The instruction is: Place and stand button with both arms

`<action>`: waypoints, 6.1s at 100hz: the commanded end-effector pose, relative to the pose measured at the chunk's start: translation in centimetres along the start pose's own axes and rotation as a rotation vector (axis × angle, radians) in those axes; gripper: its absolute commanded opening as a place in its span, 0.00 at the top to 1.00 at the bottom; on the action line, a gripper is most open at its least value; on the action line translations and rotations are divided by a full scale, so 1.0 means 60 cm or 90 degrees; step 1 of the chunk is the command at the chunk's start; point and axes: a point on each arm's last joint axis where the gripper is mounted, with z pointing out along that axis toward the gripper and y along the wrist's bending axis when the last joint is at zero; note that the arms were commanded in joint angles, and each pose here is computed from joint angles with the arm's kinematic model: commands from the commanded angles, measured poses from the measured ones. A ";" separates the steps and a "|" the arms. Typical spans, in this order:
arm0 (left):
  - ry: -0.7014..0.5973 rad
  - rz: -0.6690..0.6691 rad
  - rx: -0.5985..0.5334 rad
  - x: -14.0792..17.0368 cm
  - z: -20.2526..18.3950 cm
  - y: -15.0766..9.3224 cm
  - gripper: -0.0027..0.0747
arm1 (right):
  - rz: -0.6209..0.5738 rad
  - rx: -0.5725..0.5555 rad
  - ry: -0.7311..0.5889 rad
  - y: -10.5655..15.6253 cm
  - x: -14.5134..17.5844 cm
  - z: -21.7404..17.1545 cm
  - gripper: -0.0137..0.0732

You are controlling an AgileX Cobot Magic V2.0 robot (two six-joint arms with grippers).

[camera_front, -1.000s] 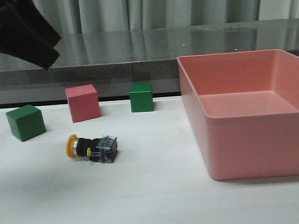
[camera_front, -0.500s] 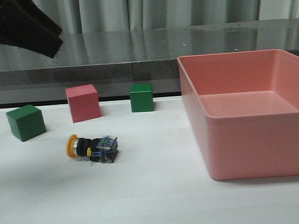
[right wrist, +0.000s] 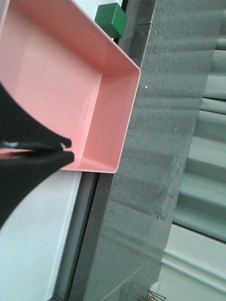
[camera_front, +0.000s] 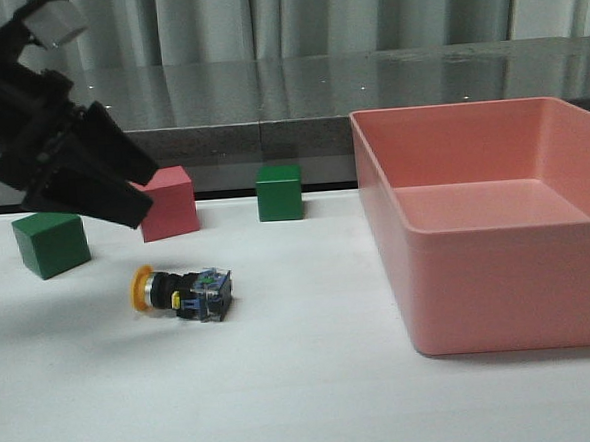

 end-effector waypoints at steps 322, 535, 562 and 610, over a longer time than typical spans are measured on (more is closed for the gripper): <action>0.746 0.154 -0.252 -0.179 0.111 -0.059 0.99 | 0.000 0.014 -0.057 -0.006 -0.024 -0.003 0.91; 0.125 -0.200 -0.507 -0.258 -0.286 -0.191 0.99 | 0.000 0.014 -0.057 -0.006 -0.024 -0.003 0.91; -0.025 -0.163 -0.626 -0.182 -0.274 -0.302 0.99 | 0.000 0.014 -0.057 -0.006 -0.024 -0.003 0.91; -0.207 -0.170 -0.725 -0.016 -0.213 -0.461 0.99 | 0.000 0.014 -0.057 -0.006 -0.024 -0.003 0.91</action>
